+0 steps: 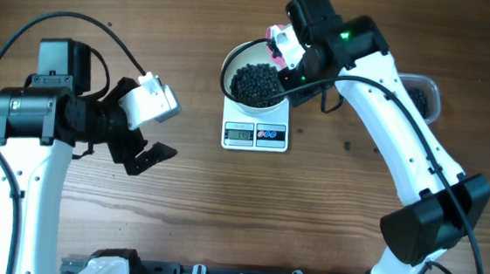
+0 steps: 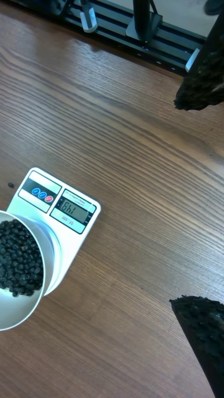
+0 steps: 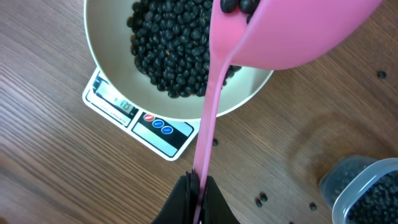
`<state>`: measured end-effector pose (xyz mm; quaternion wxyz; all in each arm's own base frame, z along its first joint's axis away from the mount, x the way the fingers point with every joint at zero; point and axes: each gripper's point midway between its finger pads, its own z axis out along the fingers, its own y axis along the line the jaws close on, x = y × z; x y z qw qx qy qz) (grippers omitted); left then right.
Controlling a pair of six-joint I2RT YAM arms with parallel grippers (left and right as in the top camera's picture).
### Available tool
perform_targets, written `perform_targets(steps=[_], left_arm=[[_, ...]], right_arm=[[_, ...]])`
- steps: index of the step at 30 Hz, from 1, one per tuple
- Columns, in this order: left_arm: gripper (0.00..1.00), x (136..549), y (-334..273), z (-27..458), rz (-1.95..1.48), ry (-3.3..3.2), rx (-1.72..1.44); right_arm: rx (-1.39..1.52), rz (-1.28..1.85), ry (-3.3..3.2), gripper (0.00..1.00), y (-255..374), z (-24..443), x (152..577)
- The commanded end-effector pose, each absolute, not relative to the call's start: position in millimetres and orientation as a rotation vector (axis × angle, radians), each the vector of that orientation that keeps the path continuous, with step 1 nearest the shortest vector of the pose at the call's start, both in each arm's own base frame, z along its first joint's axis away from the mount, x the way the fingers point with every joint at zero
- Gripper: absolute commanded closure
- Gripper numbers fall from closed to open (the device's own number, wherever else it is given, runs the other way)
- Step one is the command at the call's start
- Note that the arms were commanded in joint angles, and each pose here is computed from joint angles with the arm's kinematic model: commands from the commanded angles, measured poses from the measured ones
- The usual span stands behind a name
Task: Scoop item into bowl and weigh 150g on scale
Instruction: 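Tilt the pink scoop slightly to trickle beans into the bowl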
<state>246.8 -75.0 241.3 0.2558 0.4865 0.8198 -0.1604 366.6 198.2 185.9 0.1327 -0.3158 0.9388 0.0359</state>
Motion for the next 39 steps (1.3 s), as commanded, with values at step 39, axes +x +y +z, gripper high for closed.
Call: perform_targets(steps=[39], left_arm=[[0.00,247.7,-77.2,251.3,-0.426,2.175,1.332]], right_arm=[[-0.857,0.043,2.698,0.96,209.3,209.3,354.6]])
